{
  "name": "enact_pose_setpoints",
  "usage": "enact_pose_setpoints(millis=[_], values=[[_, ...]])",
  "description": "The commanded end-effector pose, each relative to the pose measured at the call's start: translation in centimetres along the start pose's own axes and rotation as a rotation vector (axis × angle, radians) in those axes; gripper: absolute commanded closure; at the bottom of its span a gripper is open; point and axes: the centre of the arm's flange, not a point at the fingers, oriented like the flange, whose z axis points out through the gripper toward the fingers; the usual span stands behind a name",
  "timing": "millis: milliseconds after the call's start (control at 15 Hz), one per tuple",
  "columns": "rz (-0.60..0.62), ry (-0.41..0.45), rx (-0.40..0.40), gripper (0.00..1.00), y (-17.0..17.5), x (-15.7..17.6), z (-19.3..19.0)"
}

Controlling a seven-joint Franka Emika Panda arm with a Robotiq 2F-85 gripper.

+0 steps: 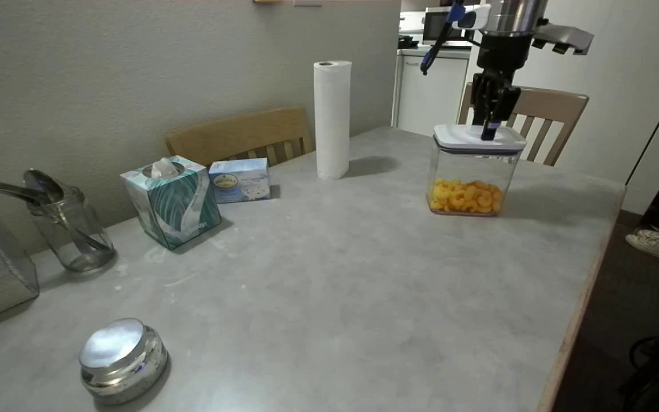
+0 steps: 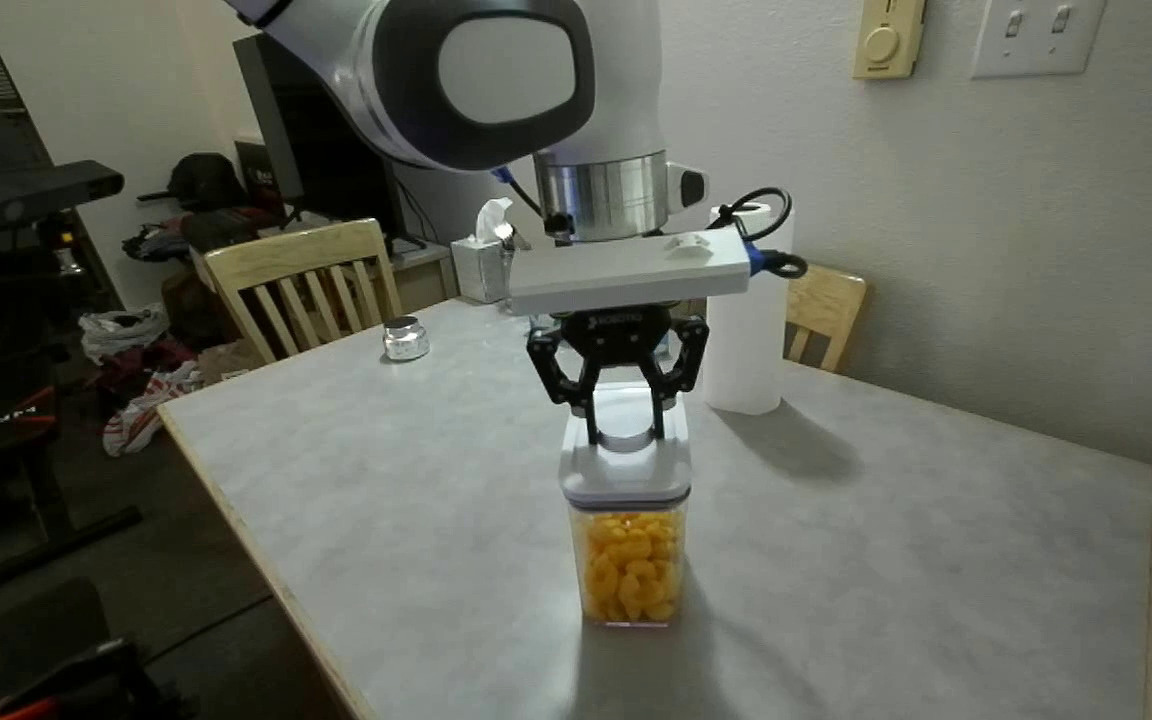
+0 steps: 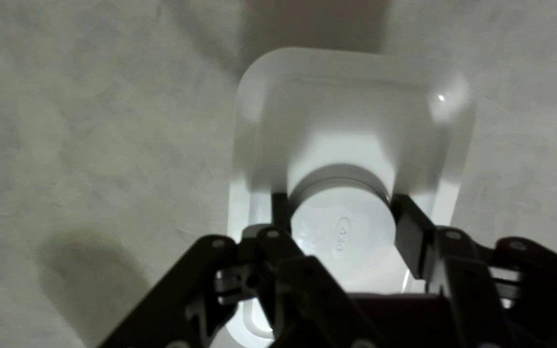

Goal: Place the lid on the container and push the button

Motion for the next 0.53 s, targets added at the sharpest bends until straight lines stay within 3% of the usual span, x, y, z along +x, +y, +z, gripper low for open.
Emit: enact_pose_setpoints(millis=[0, 67, 200, 333, 467], values=[[0.008, -0.009, 0.024, 0.44, 0.0, 0.2, 1.0], [0.011, -0.008, 0.017, 0.20, 0.0, 0.2, 0.6], [0.016, -0.003, 0.005, 0.16, -0.2, 0.4, 0.0], [0.016, 0.000, -0.011, 0.04, -0.4, 0.6, -0.7], [0.020, 0.005, -0.025, 0.00, -0.5, 0.9, -1.7]])
